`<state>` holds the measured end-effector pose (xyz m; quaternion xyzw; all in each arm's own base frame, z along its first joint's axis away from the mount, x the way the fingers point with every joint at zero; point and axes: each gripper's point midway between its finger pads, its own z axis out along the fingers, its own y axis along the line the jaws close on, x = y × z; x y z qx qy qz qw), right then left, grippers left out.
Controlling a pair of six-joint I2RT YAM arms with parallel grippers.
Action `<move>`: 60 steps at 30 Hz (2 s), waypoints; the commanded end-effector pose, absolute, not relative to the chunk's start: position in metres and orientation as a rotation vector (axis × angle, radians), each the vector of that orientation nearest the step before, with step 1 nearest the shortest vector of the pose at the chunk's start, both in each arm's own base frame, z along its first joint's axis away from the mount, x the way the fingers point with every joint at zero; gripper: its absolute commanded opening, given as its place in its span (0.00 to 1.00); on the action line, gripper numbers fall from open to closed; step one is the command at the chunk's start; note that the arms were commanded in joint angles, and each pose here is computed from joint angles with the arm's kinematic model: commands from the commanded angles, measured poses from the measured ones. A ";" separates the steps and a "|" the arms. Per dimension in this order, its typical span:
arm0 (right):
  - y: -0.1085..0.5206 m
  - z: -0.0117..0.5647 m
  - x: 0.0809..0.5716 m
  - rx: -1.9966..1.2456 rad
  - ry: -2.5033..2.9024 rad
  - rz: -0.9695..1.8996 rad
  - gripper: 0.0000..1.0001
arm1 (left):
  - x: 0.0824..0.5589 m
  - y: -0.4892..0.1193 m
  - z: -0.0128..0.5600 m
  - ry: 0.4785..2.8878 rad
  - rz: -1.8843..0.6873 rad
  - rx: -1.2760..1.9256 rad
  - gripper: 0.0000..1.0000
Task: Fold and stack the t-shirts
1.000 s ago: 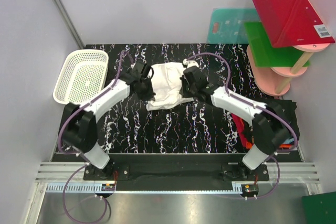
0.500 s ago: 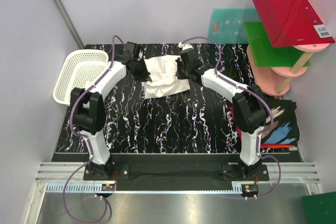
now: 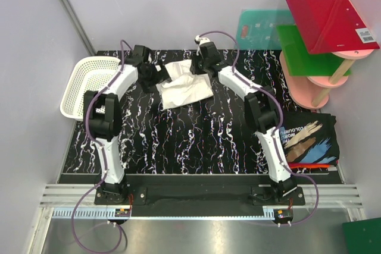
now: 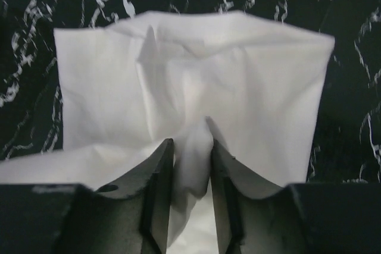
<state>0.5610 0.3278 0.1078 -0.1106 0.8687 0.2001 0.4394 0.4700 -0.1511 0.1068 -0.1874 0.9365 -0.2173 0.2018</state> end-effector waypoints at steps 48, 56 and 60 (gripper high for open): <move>0.267 0.240 0.535 -0.139 1.807 0.403 0.82 | 0.431 -0.220 0.063 2.621 -0.314 -0.283 0.00; 0.270 0.230 0.532 -0.150 1.827 0.418 0.82 | 0.487 -0.204 0.107 2.492 -0.406 -0.345 0.00; 0.275 0.219 0.534 -0.159 1.852 0.433 0.82 | 0.504 -0.196 0.113 2.469 -0.447 -0.369 0.00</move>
